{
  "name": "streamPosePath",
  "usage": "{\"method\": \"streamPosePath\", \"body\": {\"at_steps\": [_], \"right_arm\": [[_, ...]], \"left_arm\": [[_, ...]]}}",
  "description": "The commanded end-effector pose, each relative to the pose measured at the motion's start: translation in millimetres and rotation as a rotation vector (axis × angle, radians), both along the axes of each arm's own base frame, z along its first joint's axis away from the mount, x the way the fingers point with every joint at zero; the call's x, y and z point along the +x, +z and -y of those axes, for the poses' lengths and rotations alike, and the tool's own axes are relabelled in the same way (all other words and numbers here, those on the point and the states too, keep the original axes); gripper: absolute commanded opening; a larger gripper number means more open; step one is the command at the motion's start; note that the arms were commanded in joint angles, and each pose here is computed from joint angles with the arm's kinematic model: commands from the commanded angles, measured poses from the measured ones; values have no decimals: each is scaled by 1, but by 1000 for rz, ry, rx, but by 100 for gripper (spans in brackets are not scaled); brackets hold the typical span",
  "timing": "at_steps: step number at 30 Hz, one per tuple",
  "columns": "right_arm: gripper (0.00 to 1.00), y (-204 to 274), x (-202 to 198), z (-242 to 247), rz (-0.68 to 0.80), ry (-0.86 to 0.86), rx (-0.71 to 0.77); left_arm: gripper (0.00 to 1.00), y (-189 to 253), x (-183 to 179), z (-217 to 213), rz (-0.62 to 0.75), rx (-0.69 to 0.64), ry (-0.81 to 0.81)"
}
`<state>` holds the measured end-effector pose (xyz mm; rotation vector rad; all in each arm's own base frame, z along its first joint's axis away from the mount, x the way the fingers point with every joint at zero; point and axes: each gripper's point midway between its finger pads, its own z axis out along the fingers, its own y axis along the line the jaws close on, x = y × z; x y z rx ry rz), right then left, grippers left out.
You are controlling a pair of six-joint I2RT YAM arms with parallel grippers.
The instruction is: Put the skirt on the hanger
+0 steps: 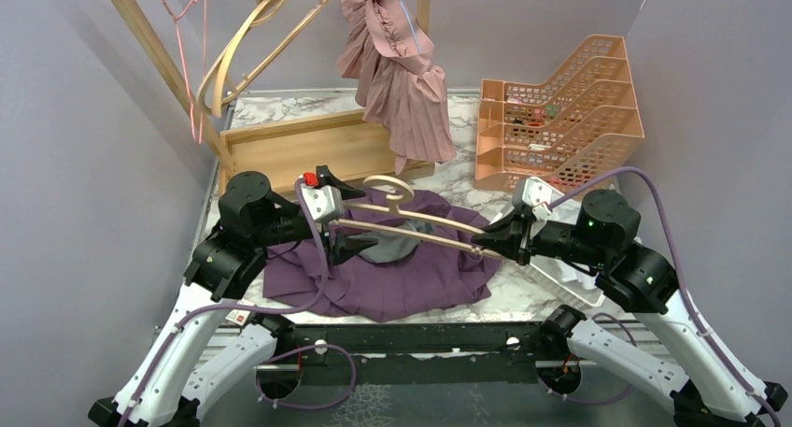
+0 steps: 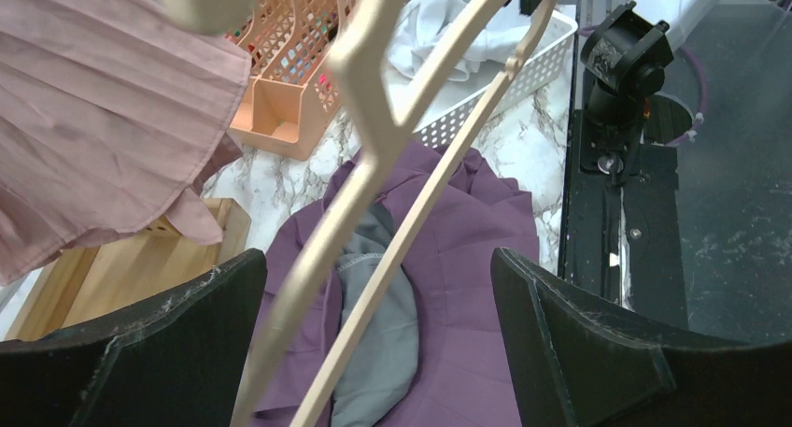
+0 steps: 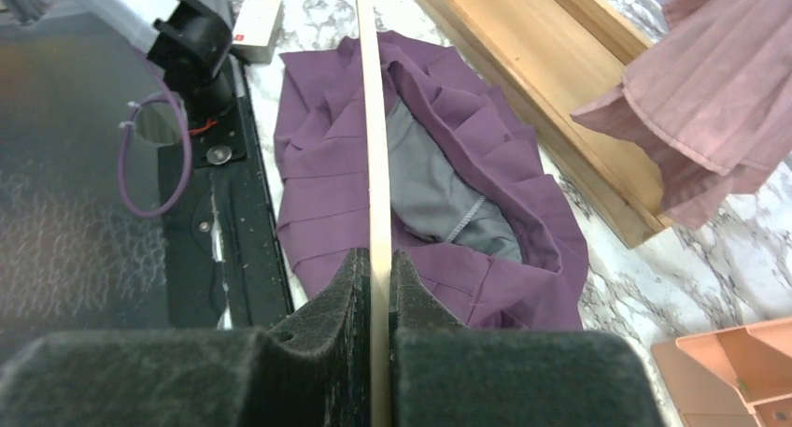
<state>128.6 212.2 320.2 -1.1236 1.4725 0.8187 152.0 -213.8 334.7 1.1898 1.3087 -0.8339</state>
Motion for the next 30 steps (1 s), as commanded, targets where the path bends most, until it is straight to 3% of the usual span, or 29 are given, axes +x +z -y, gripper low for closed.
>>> {"method": "streamPosePath", "body": {"at_steps": [1, 3, 10, 13, 15, 17, 18, 21, 22, 25, 30], "right_arm": [[1, 9, -25, 1, 19, 121, -18], [1, 11, -31, 1, 17, 152, -14], [1, 17, -41, 0, 26, 201, 5], [1, 19, -42, -2, 30, 221, 6], [1, 20, -45, -3, 32, 242, 3], [1, 19, -47, -4, 32, 266, -12], [7, 18, -45, -4, 20, 262, -23], [54, 22, -34, -9, -22, 228, -48], [64, 24, -28, -12, -16, 223, -53], [71, 27, -4, -30, -2, 212, -51], [69, 31, 14, -69, 18, 344, 5]], "left_arm": [[89, 12, 4, 1, 93, -4, -9], [86, 10, 3, 2, 77, -1, -17], [48, -12, -28, 5, -80, 34, -157], [14, -18, -35, 6, -102, 37, -198], [0, -21, -42, 6, -98, 41, -240], [0, -24, -43, 7, -89, 43, -258], [0, -25, -41, 6, -76, 49, -251], [0, -27, -28, 3, -12, 77, -184], [0, -27, -23, 1, 8, 88, -158], [0, -31, -13, -3, 46, 112, -108], [0, -28, -3, -2, -8, 104, -35]]}}
